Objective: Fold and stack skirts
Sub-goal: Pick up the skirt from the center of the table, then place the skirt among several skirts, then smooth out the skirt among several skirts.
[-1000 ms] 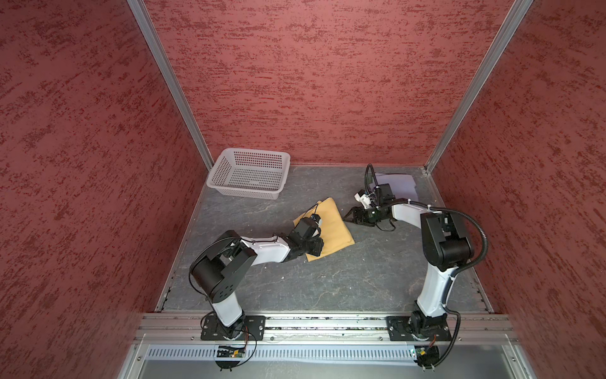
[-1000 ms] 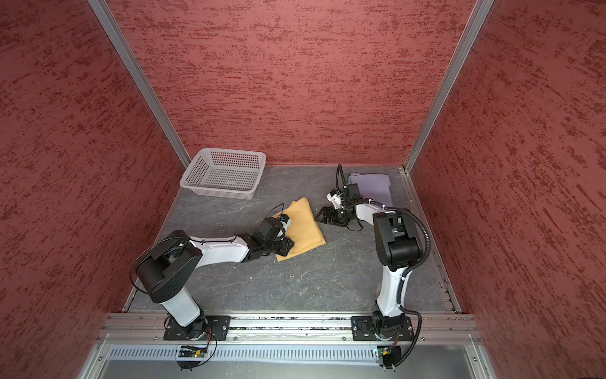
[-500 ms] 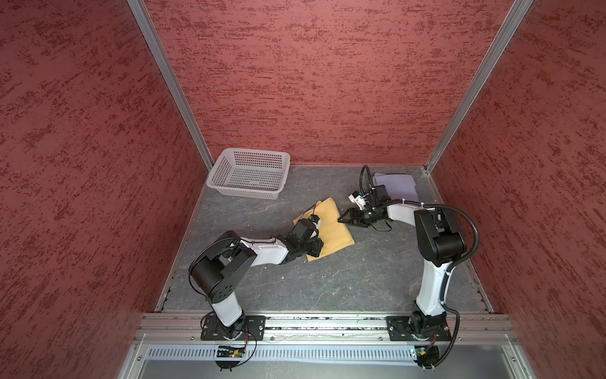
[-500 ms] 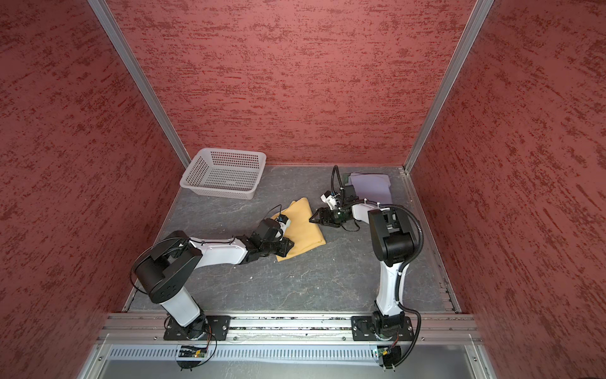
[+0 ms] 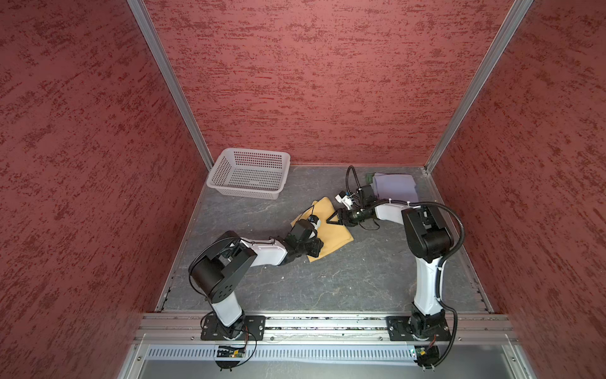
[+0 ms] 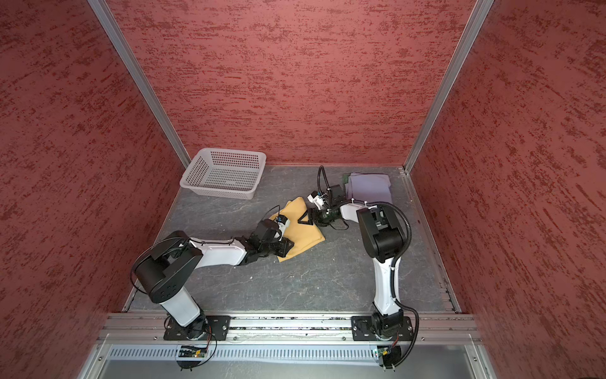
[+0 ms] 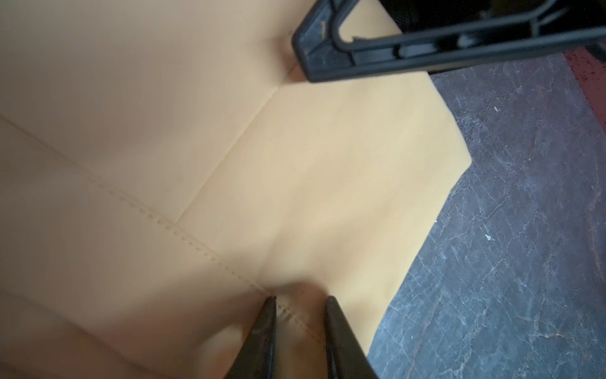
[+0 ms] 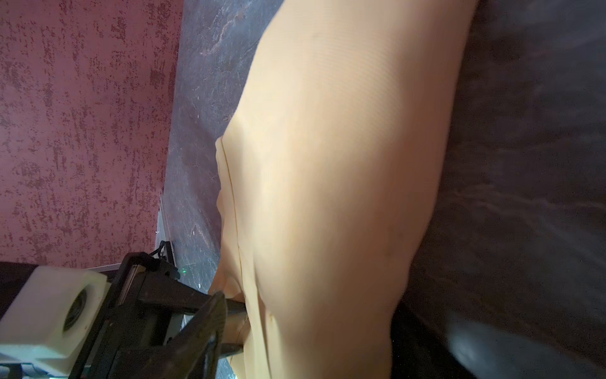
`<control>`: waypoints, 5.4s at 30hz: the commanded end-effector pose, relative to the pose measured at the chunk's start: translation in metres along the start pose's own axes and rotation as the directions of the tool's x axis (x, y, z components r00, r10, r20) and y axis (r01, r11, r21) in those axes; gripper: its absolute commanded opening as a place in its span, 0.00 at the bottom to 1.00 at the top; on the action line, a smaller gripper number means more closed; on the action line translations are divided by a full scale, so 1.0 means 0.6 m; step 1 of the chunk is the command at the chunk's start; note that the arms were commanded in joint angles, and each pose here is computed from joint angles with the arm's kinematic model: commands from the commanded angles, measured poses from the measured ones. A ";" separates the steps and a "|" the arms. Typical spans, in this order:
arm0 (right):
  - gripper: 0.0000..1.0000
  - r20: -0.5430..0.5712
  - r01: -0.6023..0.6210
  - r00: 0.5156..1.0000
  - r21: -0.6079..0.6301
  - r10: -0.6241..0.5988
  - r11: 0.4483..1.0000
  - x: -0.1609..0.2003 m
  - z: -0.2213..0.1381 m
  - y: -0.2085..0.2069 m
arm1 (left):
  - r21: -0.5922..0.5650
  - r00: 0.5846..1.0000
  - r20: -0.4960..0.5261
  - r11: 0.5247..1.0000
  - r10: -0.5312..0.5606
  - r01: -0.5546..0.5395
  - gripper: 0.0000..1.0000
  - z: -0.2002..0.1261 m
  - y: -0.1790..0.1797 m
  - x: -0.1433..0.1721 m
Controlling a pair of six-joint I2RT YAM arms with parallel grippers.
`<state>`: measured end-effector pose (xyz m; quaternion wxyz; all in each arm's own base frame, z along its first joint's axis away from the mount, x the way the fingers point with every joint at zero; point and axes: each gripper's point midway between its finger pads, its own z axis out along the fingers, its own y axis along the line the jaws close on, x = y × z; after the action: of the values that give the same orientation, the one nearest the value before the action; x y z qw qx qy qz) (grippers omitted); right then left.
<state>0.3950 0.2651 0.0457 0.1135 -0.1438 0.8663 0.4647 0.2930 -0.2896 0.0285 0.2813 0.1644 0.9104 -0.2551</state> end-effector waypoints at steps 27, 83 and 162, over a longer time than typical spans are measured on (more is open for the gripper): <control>0.00 0.024 0.121 0.991 0.307 -0.135 0.944 -0.055 -0.054 0.016 | -0.034 0.999 -0.034 0.999 -0.031 0.030 0.30 -0.042 0.028 0.014; 0.00 0.260 -0.043 0.940 0.733 -0.221 0.679 -0.269 -0.520 -0.092 | -0.103 0.997 -0.009 0.992 -0.074 0.072 0.29 -0.072 0.066 -0.006; 0.89 0.531 -0.160 0.845 0.366 -0.065 0.917 -0.192 -0.523 -0.201 | -0.089 0.977 0.215 0.996 -0.003 0.023 0.99 -0.172 0.053 -0.091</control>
<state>0.5186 -0.0456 0.1161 0.3093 0.0773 0.8986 0.3015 0.3056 -0.2211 0.1218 0.3778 0.1205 0.8858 -0.2411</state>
